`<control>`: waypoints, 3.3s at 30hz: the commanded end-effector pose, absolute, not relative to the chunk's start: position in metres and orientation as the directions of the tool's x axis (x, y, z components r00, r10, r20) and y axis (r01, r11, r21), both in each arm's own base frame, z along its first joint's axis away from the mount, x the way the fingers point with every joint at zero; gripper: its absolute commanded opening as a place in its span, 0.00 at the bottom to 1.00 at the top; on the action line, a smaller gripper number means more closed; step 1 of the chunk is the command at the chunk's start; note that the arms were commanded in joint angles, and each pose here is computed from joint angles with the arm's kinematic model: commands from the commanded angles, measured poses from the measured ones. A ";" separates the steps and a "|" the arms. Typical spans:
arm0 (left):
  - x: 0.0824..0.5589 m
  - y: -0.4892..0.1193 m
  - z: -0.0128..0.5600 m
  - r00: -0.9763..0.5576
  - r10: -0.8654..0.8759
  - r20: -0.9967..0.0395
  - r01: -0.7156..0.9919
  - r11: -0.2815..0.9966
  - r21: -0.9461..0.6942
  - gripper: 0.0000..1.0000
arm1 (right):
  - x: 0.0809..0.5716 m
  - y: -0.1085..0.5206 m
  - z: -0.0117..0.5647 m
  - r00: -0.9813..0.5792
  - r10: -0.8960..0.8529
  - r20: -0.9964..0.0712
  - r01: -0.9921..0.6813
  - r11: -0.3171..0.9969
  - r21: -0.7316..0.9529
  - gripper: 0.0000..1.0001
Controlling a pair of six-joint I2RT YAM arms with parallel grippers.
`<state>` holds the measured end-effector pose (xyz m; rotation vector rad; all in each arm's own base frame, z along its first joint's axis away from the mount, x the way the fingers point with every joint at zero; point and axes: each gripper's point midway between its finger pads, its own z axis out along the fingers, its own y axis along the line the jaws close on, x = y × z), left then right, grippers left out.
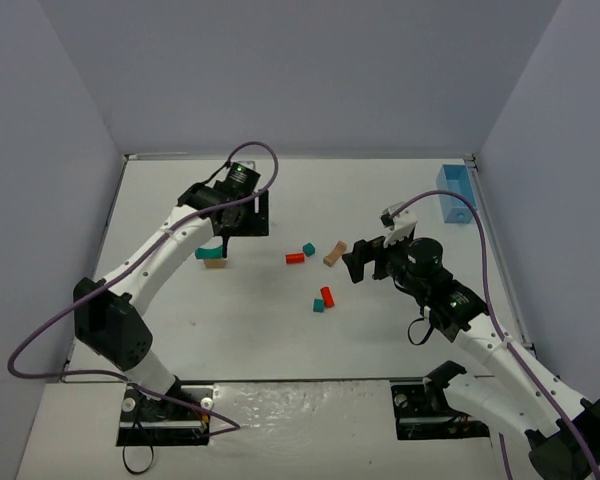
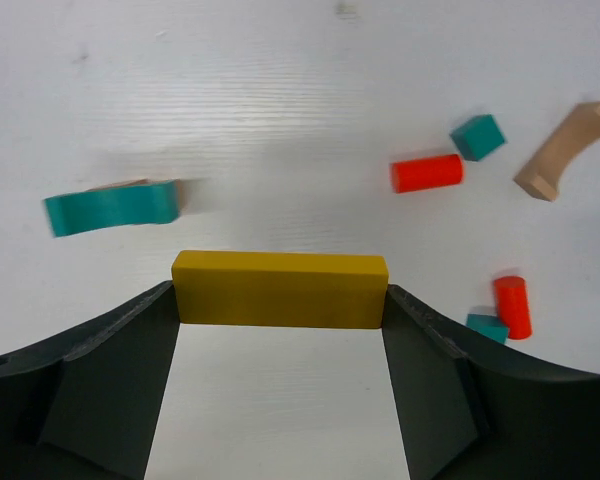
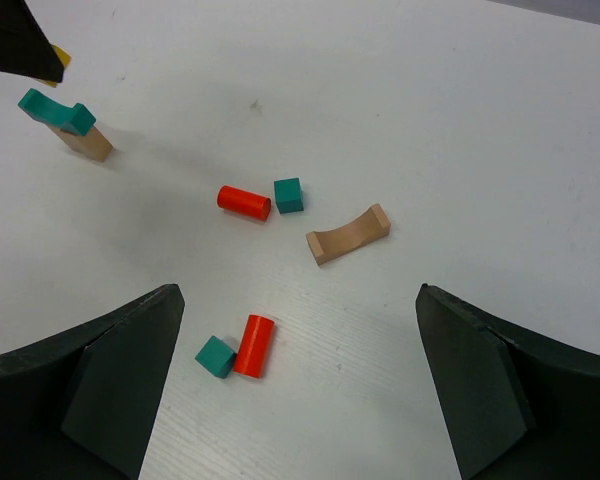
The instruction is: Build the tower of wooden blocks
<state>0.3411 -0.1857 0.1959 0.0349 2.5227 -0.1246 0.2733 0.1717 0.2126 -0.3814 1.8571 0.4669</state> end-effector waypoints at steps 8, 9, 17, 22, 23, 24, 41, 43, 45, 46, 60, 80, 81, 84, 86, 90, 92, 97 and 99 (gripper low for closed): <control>0.339 -0.102 0.183 -0.864 -0.065 -0.499 -0.066 0.998 -0.016 0.22 | 0.278 0.175 0.233 -0.254 0.006 -0.967 -0.491 0.861 0.134 1.00; 0.341 -0.097 0.180 -0.868 -0.072 -0.492 -0.076 0.997 -0.012 0.22 | 0.277 0.174 0.233 -0.252 0.007 -0.968 -0.491 0.861 0.134 1.00; 0.354 -0.080 0.164 -0.884 -0.068 -0.463 -0.090 0.996 0.024 0.27 | 0.279 0.175 0.229 -0.261 0.001 -0.965 -0.488 0.863 0.133 1.00; 0.361 -0.080 0.154 -0.886 -0.058 -0.461 -0.080 0.996 0.028 0.27 | 0.279 0.175 0.227 -0.267 -0.003 -0.964 -0.488 0.863 0.132 1.00; 0.362 -0.080 0.153 -0.886 -0.059 -0.459 -0.080 0.996 0.027 0.27 | 0.279 0.175 0.227 -0.266 -0.003 -0.964 -0.487 0.863 0.131 1.00; 0.362 -0.078 0.150 -0.888 -0.060 -0.456 -0.083 0.996 0.030 0.27 | 0.279 0.175 0.227 -0.267 -0.003 -0.964 -0.486 0.864 0.132 1.00; 0.367 -0.073 0.130 -0.870 -0.078 -0.486 -0.092 0.996 0.006 0.27 | 0.281 0.176 0.221 -0.281 -0.015 -0.959 -0.484 0.865 0.129 1.00; 0.367 -0.073 0.129 -0.871 -0.076 -0.485 -0.091 0.996 0.007 0.27 | 0.282 0.176 0.222 -0.280 -0.016 -0.960 -0.485 0.865 0.127 1.00; 0.368 -0.073 0.129 -0.871 -0.076 -0.486 -0.090 0.996 0.006 0.27 | 0.282 0.176 0.221 -0.282 -0.016 -0.959 -0.486 0.865 0.128 1.00; 0.368 -0.073 0.129 -0.870 -0.076 -0.487 -0.090 0.996 0.005 0.27 | 0.282 0.176 0.221 -0.283 -0.016 -0.959 -0.486 0.865 0.129 1.00; 0.371 -0.076 0.133 -0.866 -0.082 -0.494 -0.088 0.996 -0.010 0.27 | 0.282 0.178 0.218 -0.291 -0.023 -0.956 -0.490 0.862 0.129 1.00; 0.375 -0.074 0.135 -0.861 -0.098 -0.498 -0.102 0.995 -0.019 0.28 | 0.282 0.177 0.217 -0.292 -0.023 -0.956 -0.488 0.863 0.128 1.00; 0.375 -0.074 0.135 -0.861 -0.098 -0.499 -0.102 0.995 -0.019 0.28 | 0.282 0.177 0.217 -0.293 -0.023 -0.956 -0.488 0.863 0.129 1.00; 0.375 -0.075 0.135 -0.862 -0.097 -0.498 -0.099 0.995 -0.023 0.29 | 0.282 0.178 0.218 -0.292 -0.022 -0.956 -0.489 0.862 0.130 1.00; 0.375 -0.076 0.136 -0.862 -0.097 -0.497 -0.094 0.995 -0.031 0.33 | 0.282 0.178 0.217 -0.293 -0.022 -0.956 -0.489 0.862 0.130 1.00; 0.375 -0.076 0.136 -0.862 -0.094 -0.497 -0.093 0.995 -0.028 0.34 | 0.282 0.178 0.217 -0.294 -0.023 -0.955 -0.489 0.863 0.130 1.00; 0.376 -0.075 0.137 -0.861 -0.094 -0.500 -0.093 0.995 -0.026 0.34 | 0.282 0.178 0.216 -0.296 -0.024 -0.955 -0.490 0.862 0.130 1.00; 0.376 -0.074 0.137 -0.860 -0.094 -0.501 -0.096 0.995 -0.021 0.35 | 0.282 0.179 0.218 -0.293 -0.024 -0.956 -0.493 0.860 0.130 1.00; 0.376 -0.074 0.136 -0.861 -0.094 -0.500 -0.096 0.995 -0.021 0.35 | 0.282 0.178 0.218 -0.290 -0.022 -0.957 -0.494 0.860 0.130 1.00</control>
